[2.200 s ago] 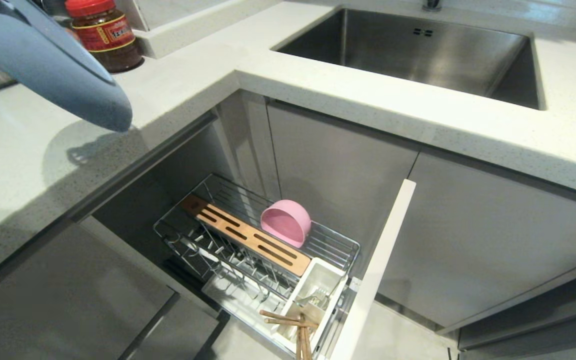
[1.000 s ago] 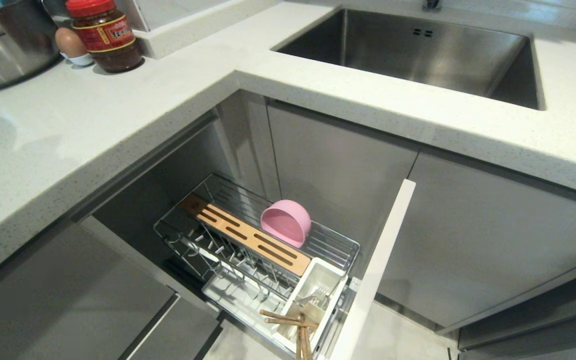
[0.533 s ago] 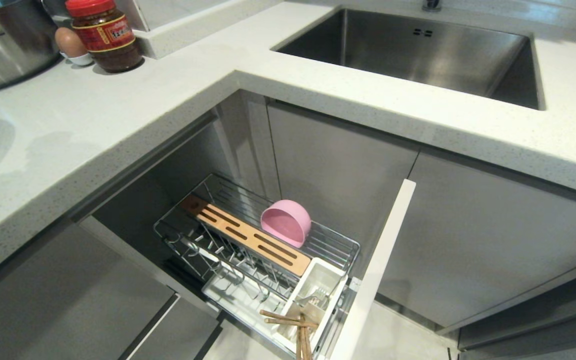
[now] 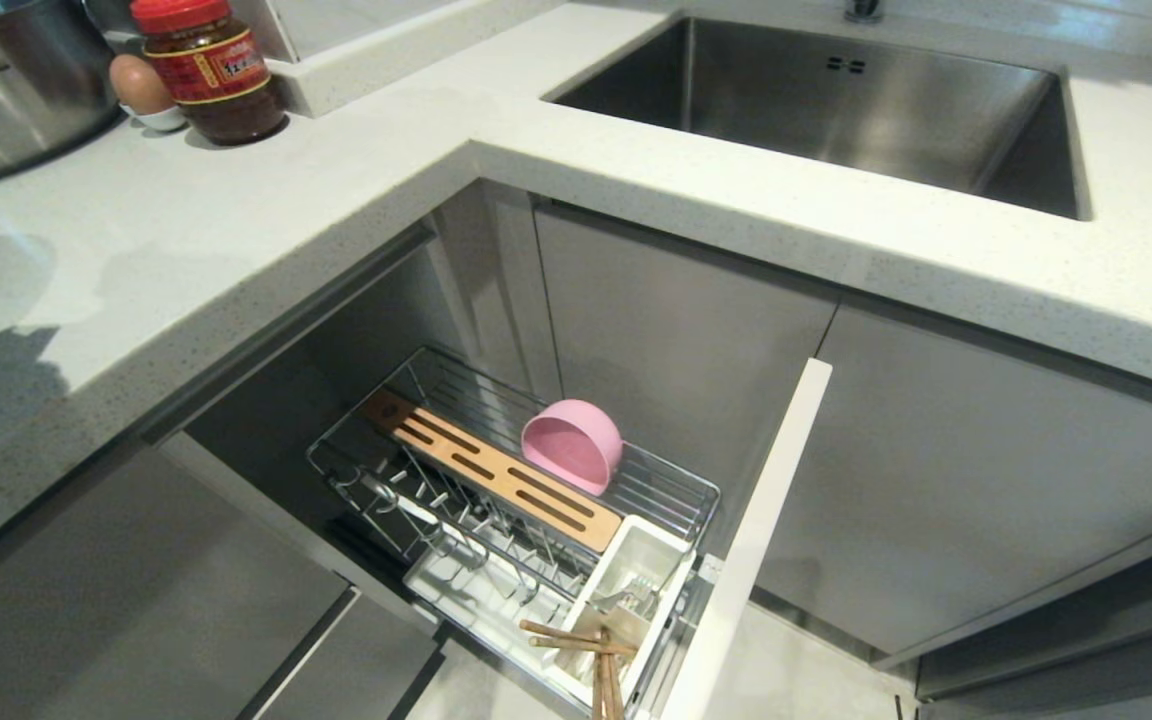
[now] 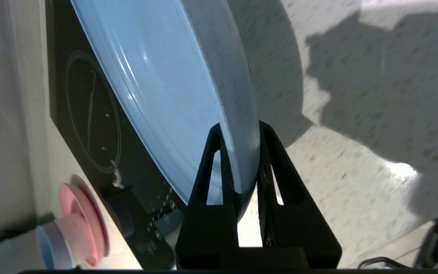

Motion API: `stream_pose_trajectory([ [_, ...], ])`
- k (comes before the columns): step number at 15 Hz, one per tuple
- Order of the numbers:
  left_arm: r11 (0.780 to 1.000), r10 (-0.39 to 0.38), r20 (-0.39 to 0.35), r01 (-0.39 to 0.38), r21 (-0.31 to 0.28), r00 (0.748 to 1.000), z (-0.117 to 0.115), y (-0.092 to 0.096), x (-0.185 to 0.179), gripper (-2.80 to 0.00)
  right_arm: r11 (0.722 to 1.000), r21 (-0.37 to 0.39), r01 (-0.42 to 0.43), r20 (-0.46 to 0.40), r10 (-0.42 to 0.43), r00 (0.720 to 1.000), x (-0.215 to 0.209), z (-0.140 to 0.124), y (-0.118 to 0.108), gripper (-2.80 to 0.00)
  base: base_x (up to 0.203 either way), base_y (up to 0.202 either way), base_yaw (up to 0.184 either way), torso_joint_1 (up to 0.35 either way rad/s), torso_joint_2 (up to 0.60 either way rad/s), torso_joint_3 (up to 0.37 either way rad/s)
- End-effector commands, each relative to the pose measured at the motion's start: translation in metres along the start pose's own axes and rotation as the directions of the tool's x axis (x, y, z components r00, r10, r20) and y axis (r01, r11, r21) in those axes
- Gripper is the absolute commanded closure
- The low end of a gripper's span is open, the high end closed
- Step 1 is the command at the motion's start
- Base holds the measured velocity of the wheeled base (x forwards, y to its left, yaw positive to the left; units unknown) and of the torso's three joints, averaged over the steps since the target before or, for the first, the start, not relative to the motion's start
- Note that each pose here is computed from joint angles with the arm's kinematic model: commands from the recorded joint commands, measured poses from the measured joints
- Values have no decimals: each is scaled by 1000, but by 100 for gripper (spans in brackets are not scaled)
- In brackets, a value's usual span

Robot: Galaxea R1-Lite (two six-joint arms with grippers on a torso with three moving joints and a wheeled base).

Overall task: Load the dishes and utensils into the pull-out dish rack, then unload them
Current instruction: Take the plate out of the cupboard

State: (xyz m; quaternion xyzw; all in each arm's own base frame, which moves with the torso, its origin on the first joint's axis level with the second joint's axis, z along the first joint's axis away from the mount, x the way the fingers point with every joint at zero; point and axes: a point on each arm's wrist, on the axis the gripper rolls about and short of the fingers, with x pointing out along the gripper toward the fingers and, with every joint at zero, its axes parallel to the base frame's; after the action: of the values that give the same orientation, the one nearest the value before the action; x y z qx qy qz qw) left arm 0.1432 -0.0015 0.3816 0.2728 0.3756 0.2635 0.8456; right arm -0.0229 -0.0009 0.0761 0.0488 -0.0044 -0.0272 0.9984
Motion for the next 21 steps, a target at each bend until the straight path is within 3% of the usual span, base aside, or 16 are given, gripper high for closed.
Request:
stream_pose_trajectory([
  [1,998,14,-31,-12,58,999,12,-14,11,0,1000,1,0,5,0,1000,0,0,0,0,0,0,0,0,0,0],
  [11,997,0,-43,4,83,999,18,-23,17,0,1000,1,0,5,0,1000,0,0,0,0,0,0,0,0,0,0],
  [15,993,-9,-72,18,119,997,25,-33,27,0,1000,1,0,5,0,1000,0,0,0,0,0,0,0,0,0,0],
  [19,993,-21,-66,28,112,998,28,-36,30,0,1000,1,0,5,0,1000,0,0,0,0,0,0,0,0,0,0],
  [20,994,-21,-63,27,109,998,28,-36,30,-71,1000,1,0,5,0,1000,0,0,0,0,0,0,0,0,0,0],
  [21,994,-22,-62,29,109,998,28,-36,30,-280,1000,1,0,5,0,1000,0,0,0,0,0,0,0,0,0,0],
])
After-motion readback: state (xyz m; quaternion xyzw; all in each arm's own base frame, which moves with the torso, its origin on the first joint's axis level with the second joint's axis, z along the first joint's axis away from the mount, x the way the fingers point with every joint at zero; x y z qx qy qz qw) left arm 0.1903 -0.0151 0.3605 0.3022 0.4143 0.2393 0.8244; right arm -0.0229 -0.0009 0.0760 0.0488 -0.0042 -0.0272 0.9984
